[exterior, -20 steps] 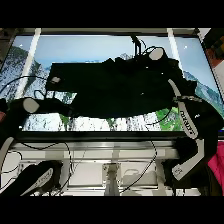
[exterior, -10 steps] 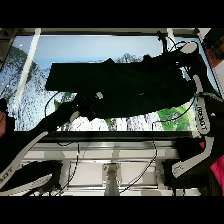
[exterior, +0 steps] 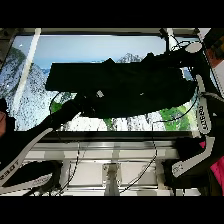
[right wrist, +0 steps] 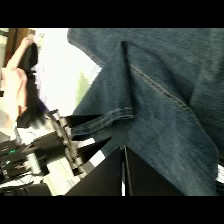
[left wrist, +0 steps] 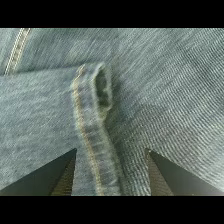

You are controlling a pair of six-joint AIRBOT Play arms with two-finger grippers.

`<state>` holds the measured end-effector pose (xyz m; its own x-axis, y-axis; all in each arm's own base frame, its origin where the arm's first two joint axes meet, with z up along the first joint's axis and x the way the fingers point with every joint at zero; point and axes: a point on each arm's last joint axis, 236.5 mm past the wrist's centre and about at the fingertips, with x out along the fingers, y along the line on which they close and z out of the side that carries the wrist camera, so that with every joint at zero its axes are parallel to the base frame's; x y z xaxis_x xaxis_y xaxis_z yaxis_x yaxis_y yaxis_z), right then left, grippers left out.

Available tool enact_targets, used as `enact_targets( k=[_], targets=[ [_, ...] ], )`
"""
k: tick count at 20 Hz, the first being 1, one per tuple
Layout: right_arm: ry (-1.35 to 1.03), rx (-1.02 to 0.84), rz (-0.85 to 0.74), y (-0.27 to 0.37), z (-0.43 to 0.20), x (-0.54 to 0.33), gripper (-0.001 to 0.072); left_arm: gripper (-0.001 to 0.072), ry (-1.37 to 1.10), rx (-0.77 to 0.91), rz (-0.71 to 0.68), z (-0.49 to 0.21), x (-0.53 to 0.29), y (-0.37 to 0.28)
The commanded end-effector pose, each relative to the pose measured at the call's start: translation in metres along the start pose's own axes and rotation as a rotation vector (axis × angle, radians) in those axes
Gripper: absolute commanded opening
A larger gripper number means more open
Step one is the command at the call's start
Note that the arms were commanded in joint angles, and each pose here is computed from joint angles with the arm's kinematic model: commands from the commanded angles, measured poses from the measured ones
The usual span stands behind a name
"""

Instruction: Fold the clothes and pants, and hang the long-sleeved shirts on hangers.

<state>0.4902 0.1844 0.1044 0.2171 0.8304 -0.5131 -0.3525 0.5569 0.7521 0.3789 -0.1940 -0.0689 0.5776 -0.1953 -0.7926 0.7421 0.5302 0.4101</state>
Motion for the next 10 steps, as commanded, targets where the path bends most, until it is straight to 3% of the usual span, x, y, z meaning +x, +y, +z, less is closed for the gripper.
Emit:
enact_targets(
  k=[1, 10],
  targets=[
    [-0.012, 0.001, 0.052, 0.015, 0.003, 0.003, 0.0017, 0.0458, 0.037, -0.024, 0.018, -0.017, 0.008, 0.014],
    [-0.020, 0.004, 0.075, 0.022, 0.005, 0.003, 0.0019, 0.0464, 0.013, -0.042, -0.030, -0.002, 0.010, -0.009]
  ],
)
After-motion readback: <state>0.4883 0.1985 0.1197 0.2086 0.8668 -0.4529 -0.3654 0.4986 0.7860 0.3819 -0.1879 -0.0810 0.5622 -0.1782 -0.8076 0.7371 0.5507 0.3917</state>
